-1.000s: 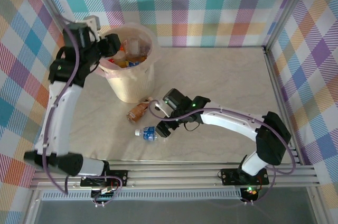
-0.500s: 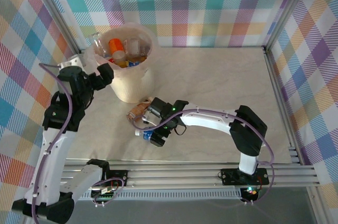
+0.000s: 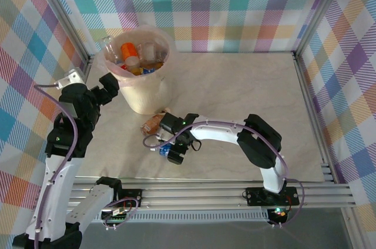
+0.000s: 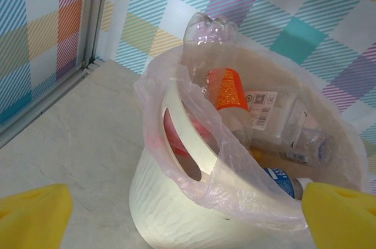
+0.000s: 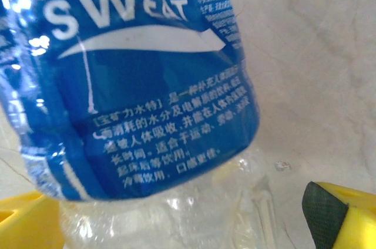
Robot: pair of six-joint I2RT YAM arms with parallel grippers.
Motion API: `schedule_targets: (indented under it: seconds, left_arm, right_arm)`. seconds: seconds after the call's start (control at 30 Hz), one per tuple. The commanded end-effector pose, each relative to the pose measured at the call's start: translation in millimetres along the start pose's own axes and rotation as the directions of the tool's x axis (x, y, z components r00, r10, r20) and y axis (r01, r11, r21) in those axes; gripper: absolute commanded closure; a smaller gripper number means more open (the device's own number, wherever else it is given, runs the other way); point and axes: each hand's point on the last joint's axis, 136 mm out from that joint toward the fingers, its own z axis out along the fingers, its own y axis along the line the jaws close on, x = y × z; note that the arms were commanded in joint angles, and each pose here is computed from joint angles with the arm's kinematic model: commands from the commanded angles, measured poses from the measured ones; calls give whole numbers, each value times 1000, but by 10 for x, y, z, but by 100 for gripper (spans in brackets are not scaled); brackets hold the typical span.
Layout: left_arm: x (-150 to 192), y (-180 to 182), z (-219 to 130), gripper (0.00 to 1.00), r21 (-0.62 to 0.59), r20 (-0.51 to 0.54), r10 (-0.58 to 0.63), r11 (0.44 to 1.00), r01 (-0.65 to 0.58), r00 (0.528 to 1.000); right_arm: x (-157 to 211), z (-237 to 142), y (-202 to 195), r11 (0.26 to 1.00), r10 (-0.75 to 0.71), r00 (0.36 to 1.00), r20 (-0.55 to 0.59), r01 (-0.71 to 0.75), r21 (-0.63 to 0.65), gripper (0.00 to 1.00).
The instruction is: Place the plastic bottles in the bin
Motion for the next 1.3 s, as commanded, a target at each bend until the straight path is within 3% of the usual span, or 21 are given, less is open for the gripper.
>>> schedule_targets:
  seconds: [0.0,0.33,0.5,0.7,0.9,1.1,1.27]
  left_arm:
    - [-10,-34,37,0,11,10,-17,1000,17,1000]
    - [-22,-43,34,0,14,11,-20,1000,20,1000]
    - [-4,-93,29,0,40,-5,-17,999,17,1000]
    - [57,-340,22,0,165,-66,1,986,10,998]
    - [175,-740,29,0,355,-159,11,934,46,987]
    - [379,-1216,-2,0,535,-264,27,836,123,964]
    - [642,-1665,-46,1,639,-324,95,756,143,941]
  right_arm:
    - [-7,43,42,999,-30,999,-25,29,-14,3]
    - [75,-17,88,1000,-12,1000,-17,11,-25,36]
    - [47,-280,109,1000,20,997,75,-18,-20,39]
    - [-13,-749,-16,994,105,967,233,-112,18,41]
    - [-33,-1282,-369,953,275,865,419,-302,-1,42]
    - [29,-1802,-793,874,439,673,594,-472,-111,42]
    - [91,-2103,-938,842,470,552,689,-515,-161,41]
